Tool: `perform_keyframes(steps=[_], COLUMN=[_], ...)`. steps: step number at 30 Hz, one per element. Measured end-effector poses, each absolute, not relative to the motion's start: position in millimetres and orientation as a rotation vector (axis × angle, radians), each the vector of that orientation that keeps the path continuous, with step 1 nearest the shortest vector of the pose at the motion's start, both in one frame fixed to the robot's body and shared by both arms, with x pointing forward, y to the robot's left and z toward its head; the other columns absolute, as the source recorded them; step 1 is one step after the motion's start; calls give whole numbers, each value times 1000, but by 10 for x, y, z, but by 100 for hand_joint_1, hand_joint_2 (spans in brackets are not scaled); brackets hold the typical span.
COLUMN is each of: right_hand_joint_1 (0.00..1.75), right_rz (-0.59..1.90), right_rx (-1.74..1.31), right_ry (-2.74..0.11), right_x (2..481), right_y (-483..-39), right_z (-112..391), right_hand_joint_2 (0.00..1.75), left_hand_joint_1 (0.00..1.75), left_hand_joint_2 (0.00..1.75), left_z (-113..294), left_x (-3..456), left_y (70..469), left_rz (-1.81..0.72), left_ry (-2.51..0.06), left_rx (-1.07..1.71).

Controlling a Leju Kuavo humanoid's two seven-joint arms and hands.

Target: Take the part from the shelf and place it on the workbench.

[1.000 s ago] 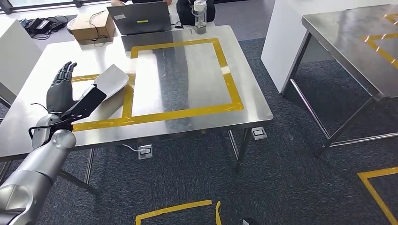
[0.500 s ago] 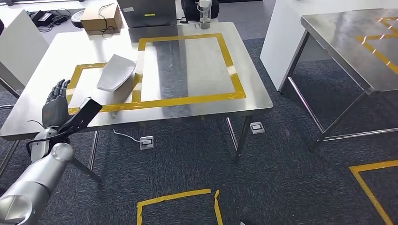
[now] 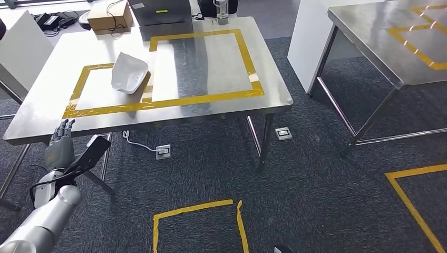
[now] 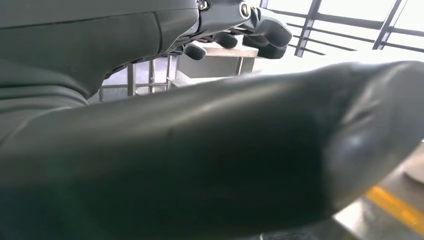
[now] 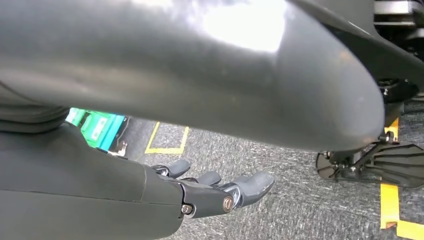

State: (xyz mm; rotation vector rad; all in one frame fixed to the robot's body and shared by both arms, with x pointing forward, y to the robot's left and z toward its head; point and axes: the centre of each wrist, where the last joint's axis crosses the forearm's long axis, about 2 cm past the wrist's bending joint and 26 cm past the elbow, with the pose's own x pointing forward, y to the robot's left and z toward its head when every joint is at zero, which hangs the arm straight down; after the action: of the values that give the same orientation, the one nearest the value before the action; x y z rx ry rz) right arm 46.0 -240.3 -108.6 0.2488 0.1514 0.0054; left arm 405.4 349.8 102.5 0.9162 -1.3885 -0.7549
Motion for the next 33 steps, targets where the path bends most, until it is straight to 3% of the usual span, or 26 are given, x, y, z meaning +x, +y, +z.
perform_keyframes(steps=[9, 15, 22, 33], right_hand_joint_1=[0, 0, 0, 0], right_rz=[10, 19, 44, 59], right_rx=[247, 253, 235, 214], right_ry=[159, 164, 183, 166], right_x=[450, 377, 368, 412], right_y=[-2406, -2407, -2529, -2617], right_z=[-1088, -1095, -1107, -1108], right_hand_joint_2=[0, 0, 0, 0], left_hand_joint_1=[0, 0, 0, 0], left_hand_joint_2=[0, 0, 0, 0], left_z=[146, -554, -1007, -1086], left_x=[3229, 2192, 924, 527], left_y=[3488, 3428, 3356, 3143], left_rz=[-636, -460, -84, 89], left_ry=[-1071, -607, -65, -3], left_rx=[757, 581, 442, 393])
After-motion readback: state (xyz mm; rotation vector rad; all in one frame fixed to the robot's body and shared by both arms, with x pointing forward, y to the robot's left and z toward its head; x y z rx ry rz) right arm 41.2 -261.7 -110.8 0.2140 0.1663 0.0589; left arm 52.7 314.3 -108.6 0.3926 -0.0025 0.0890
